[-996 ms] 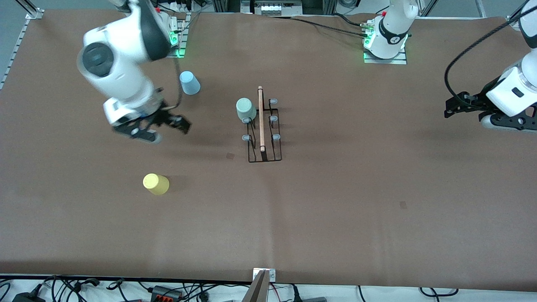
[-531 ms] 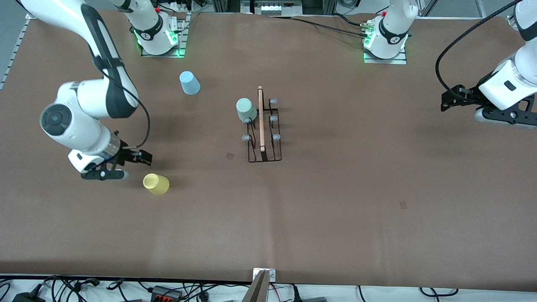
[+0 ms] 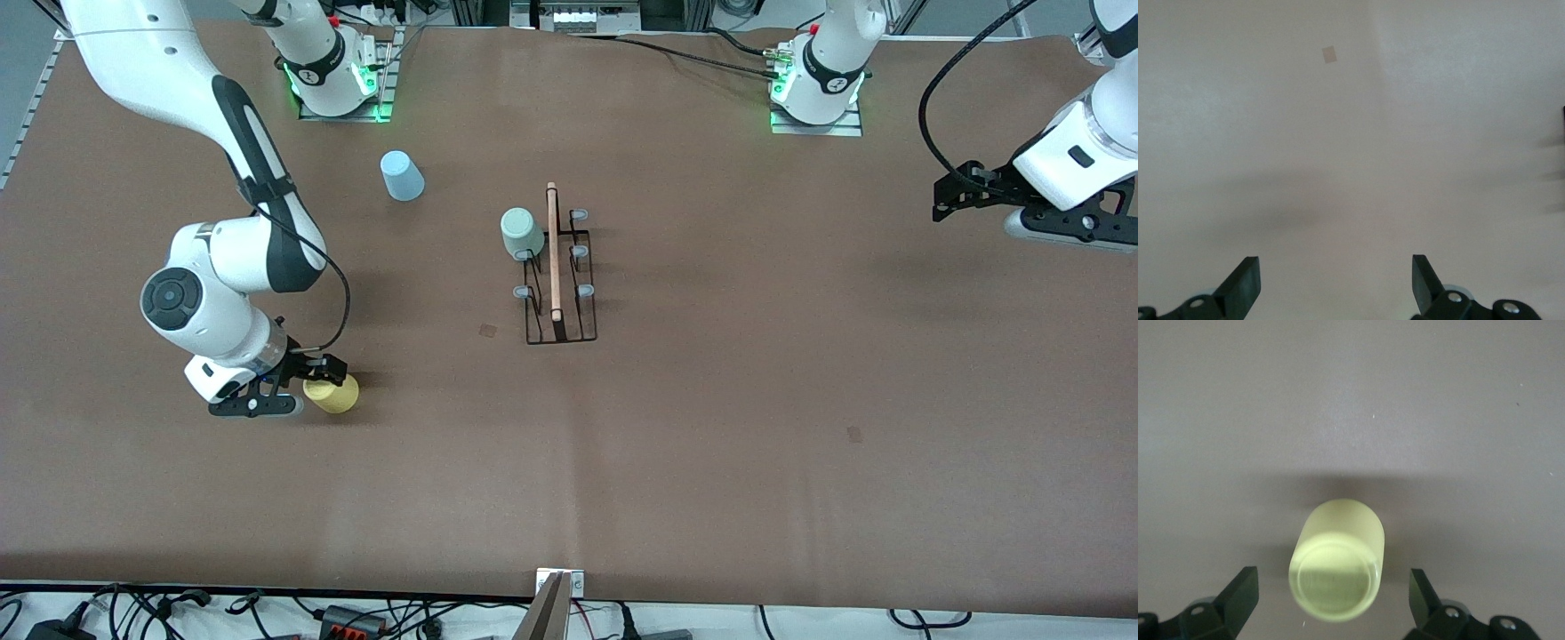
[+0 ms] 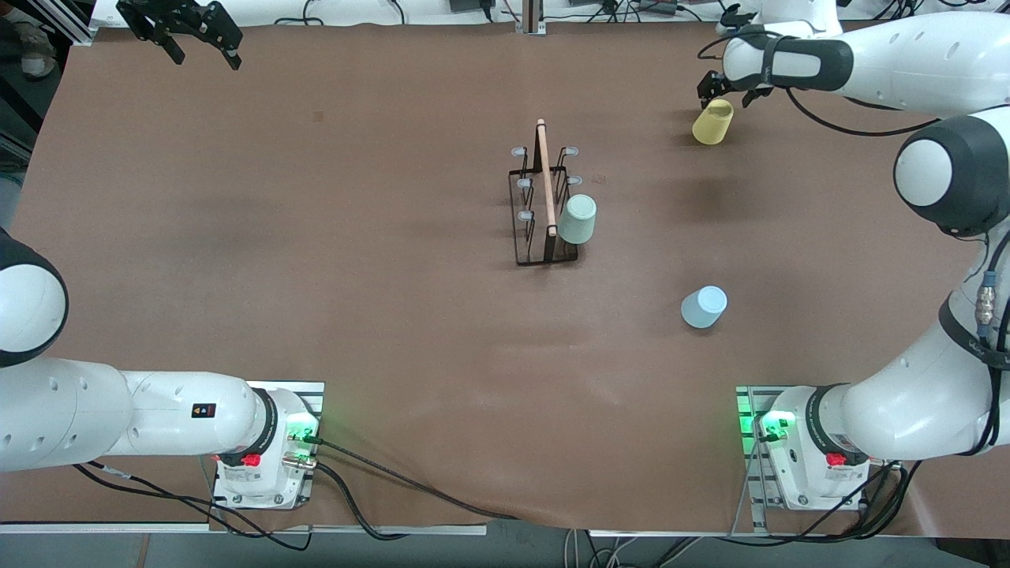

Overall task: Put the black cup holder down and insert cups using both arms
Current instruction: 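Move the right gripper to the yellow cup and grasp it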

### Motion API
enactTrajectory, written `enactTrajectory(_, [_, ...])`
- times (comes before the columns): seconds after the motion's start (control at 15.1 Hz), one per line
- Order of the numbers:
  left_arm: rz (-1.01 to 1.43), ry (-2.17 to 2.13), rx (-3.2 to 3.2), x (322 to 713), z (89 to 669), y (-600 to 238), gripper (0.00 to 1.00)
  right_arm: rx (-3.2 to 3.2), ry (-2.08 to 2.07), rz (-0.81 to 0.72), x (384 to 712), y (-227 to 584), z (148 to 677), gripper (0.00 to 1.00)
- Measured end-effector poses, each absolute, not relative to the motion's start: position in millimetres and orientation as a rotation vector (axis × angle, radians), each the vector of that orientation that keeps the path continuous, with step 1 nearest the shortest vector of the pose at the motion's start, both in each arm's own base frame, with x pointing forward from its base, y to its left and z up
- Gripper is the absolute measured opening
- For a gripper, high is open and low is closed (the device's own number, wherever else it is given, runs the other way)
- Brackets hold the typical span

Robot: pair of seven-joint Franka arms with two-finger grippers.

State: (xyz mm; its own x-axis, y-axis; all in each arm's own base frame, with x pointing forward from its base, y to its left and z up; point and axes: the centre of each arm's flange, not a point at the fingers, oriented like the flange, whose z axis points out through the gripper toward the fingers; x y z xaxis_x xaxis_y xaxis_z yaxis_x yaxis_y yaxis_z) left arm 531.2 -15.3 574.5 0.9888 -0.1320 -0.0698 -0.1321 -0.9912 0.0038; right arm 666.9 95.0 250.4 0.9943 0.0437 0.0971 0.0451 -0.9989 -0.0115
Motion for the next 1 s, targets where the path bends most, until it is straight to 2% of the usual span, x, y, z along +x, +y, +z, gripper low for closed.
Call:
enactTrajectory(0.4, [0.132,0.212,-3.131,527.6,574.8,-17.4,1.0,-3.125,-0.07,-0.149,667.3,94.9,231.3,1.0])
enactTrajectory(0.6, [0.13,0.213,-3.13,526.9,575.9,-17.8,1.0,-3.127,-0.095,-0.141,666.7,94.8,228.0,0.96])
enactTrajectory(0.66, [0.13,0.217,-3.13,526.8,576.1,-18.9,1.0,-3.127,-0.111,-0.138,666.5,94.8,226.6,0.89])
enactTrajectory(0.8, [0.131,0.227,-3.128,526.4,576.2,-22.6,1.0,-3.126,-0.133,-0.141,667.1,95.0,227.3,0.67])
enactTrajectory(1.0, [0.133,0.234,-3.127,525.9,576.2,-25.3,1.0,-3.126,-0.144,-0.124,669.6,97.5,242.9,0.67])
